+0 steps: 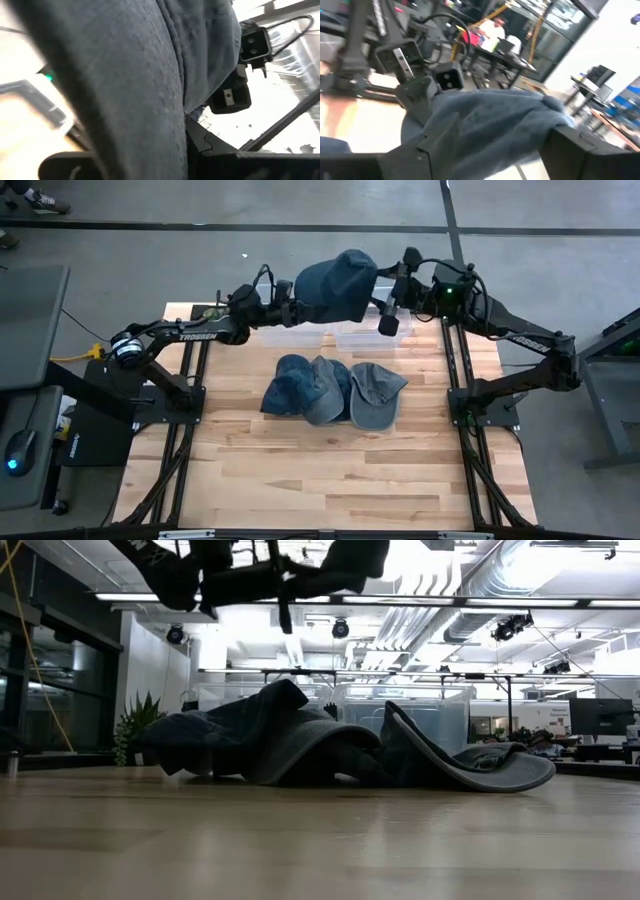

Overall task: Pick & Place hat
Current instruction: Put the left top blue cap into the left transparent bin

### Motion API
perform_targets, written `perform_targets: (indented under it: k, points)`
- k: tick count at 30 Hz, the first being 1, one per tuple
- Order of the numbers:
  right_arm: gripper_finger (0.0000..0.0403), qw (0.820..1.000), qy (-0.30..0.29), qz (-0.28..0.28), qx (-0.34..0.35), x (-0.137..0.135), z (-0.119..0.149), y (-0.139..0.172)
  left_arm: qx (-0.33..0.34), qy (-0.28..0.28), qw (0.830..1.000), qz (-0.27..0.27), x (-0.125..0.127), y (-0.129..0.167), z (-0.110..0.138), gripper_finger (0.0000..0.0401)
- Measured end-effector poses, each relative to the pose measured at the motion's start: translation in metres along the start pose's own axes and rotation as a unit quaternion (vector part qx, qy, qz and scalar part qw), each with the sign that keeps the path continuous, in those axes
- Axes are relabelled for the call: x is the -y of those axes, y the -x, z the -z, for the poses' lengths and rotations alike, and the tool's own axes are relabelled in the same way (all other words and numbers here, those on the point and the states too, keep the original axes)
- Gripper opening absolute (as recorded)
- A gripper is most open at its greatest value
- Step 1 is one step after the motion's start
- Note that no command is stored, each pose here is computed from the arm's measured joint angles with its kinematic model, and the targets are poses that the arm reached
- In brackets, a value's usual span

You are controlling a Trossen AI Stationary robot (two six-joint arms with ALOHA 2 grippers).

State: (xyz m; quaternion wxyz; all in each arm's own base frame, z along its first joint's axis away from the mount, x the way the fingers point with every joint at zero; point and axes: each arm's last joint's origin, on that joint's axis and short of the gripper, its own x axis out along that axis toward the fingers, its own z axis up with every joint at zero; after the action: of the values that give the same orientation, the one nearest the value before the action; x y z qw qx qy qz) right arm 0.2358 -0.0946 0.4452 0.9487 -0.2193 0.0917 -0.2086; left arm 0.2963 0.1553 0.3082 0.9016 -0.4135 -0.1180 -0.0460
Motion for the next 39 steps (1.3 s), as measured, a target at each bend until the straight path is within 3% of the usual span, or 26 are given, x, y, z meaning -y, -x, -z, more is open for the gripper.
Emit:
perform_targets:
  k: [10,16,20,30,39]
  points:
    - [0.0252,0.999,-0.008,0.032,-0.039,0.001,0.004,0.004,-0.03,0.021,0.997,-0.063,-0.03,0.023,-0.022,0.0005]
    - [0.0252,0.995,-0.016,0.077,-0.064,0.004,0.006,0.004,-0.042,0.013,0.997,-0.067,-0.033,0.036,-0.036,0.0005]
    - [0.0252,0.994,-0.017,0.075,-0.077,0.003,0.009,0.004,-0.058,0.007,0.993,-0.104,-0.033,0.052,-0.044,0.0005]
    - [0.0252,0.995,-0.045,0.055,-0.077,0.001,0.01,0.004,-0.103,-0.029,0.957,-0.27,-0.027,0.09,-0.042,0.0005]
    - [0.0252,0.994,-0.058,0.044,-0.082,-0.001,0.011,0.004,-0.096,-0.051,0.94,-0.323,-0.029,0.094,-0.04,0.0005]
